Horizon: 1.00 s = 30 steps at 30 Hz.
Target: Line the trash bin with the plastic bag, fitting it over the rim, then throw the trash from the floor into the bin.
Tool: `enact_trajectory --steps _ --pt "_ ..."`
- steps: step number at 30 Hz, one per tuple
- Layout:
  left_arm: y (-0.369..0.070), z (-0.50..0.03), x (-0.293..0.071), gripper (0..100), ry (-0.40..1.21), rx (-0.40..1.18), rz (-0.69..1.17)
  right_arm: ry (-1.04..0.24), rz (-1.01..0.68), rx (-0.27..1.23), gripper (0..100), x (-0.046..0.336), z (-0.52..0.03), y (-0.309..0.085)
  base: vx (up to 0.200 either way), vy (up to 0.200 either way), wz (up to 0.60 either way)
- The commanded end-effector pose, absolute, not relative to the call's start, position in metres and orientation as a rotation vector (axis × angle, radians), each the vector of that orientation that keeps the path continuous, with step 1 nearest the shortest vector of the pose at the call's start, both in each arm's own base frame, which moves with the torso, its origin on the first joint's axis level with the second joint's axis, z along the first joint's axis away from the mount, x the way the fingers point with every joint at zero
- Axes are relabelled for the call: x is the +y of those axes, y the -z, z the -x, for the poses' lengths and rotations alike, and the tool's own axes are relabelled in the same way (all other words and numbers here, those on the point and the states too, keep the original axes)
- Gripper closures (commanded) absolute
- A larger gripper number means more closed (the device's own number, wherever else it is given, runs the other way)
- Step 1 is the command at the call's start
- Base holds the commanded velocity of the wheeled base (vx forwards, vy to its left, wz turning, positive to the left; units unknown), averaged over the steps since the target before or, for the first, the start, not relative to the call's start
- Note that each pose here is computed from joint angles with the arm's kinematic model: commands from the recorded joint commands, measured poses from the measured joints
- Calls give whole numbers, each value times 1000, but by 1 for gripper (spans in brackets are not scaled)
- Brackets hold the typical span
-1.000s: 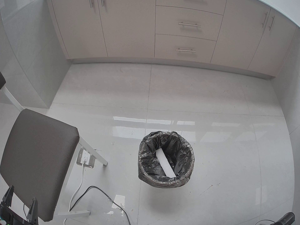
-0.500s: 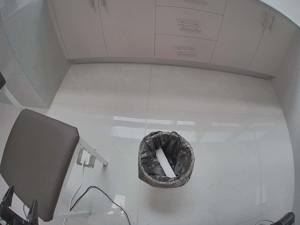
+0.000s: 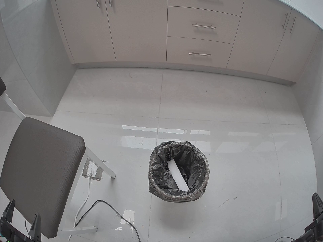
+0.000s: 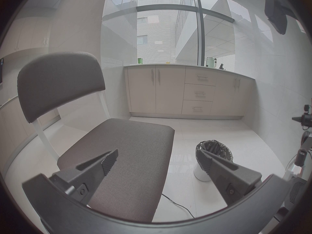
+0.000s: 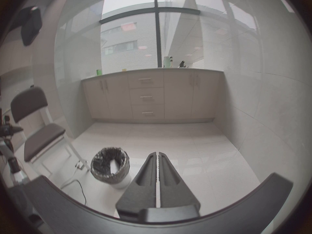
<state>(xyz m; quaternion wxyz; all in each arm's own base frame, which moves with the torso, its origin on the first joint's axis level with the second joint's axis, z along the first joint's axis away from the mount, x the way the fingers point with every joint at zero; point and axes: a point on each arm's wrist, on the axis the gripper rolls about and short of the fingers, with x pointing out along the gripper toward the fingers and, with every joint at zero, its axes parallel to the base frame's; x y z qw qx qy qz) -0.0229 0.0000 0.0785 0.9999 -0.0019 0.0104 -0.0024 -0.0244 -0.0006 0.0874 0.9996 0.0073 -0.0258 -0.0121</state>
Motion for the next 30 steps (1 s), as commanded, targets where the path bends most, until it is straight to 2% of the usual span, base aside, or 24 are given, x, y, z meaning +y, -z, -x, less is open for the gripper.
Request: enact_trajectory --steps 1,11,30 --pt "-75 23 0 0 5 18 5 0 12 -8 100 0 23 -76 0 0 0" --pt "-75 23 0 0 5 18 5 -20 5 37 100 0 20 -76 0 0 0" --pt "-75 23 0 0 5 18 5 -5 -3 6 100 0 22 -76 0 0 0"
